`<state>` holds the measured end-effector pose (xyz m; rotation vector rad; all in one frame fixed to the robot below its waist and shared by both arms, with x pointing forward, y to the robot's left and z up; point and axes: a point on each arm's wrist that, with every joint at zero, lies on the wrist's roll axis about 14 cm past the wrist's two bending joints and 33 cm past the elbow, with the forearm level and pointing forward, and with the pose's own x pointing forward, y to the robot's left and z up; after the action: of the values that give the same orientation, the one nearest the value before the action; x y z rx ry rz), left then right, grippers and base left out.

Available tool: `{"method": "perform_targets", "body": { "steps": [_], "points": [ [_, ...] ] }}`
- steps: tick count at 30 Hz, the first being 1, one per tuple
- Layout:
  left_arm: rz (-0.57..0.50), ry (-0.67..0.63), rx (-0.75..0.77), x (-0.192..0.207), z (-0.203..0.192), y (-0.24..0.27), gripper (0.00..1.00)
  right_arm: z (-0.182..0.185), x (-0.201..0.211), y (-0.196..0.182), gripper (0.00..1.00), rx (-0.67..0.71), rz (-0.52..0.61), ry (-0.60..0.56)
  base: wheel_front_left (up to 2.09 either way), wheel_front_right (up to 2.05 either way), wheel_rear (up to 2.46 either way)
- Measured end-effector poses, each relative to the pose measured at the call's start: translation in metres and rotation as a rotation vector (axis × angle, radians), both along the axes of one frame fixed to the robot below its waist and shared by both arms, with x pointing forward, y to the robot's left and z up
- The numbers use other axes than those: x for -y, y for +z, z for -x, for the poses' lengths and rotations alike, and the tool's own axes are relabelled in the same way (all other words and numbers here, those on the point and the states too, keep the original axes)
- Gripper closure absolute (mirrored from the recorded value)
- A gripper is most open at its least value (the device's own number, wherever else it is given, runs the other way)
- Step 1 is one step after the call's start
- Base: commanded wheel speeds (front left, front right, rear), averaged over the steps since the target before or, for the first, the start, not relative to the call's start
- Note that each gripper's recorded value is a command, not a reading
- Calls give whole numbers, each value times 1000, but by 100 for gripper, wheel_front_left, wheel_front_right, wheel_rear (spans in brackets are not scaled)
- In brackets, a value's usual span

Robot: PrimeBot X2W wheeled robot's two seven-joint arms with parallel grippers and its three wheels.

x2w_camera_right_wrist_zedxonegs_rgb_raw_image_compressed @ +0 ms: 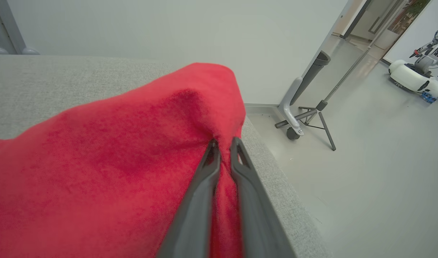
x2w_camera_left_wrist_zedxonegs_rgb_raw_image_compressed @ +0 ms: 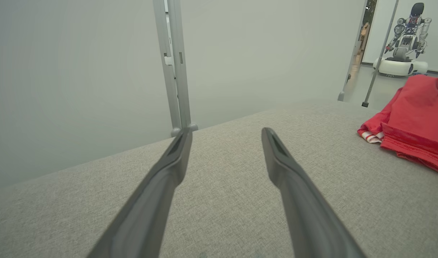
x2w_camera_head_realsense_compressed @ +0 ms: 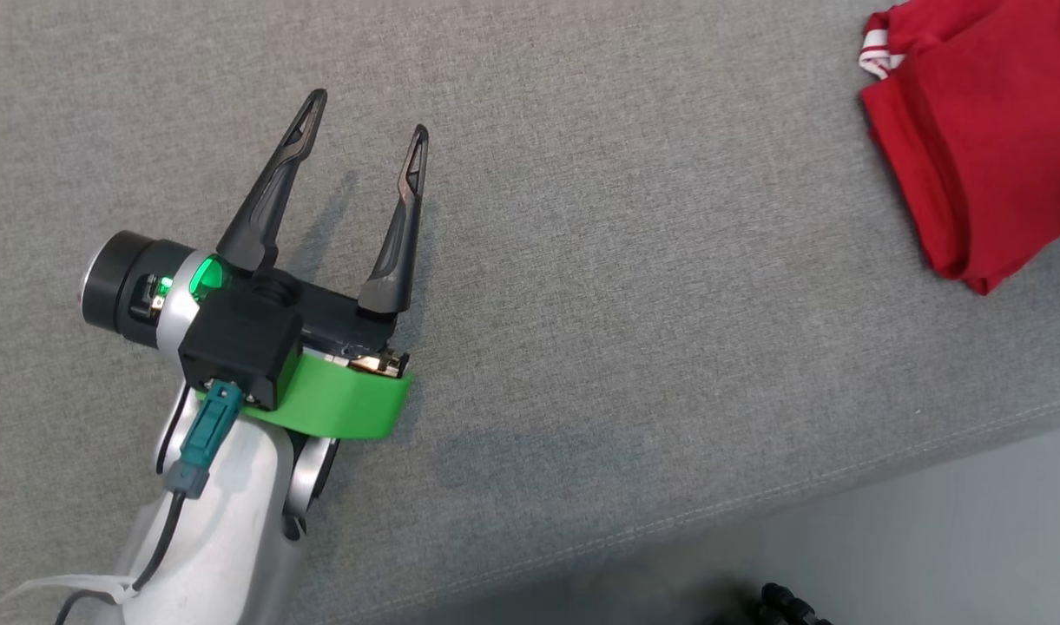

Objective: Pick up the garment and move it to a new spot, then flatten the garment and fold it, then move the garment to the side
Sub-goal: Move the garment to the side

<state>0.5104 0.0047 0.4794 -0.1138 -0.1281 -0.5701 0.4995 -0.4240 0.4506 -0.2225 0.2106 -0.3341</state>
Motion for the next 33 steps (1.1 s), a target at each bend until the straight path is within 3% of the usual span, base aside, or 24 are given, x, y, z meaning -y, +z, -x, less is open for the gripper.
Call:
{"method": "perform_targets", "body": {
  "steps": [1, 8, 13, 22, 33],
  "points": [
    [-1, -2, -1, 1, -1, -1, 0, 0, 4, -2, 0, -6, 3, -13, 0, 0, 0],
    [5, -11, 24, 2, -1, 6, 0, -2, 18, 8, 0, 30, 22, -71, 0, 0, 0],
    [13, 10, 47, -4, 1, 17, 0, -11, 1, 37, 0, 148, 13, -45, 0, 0, 0],
    [6, 109, 46, -31, 12, 28, 0, -11, -82, 74, 0, 353, -80, 118, 0, 0, 0],
    [-18, 283, 14, -88, 35, 31, 0, 14, -197, 73, 0, 389, -223, 357, 0, 0, 0]
  ]
}}
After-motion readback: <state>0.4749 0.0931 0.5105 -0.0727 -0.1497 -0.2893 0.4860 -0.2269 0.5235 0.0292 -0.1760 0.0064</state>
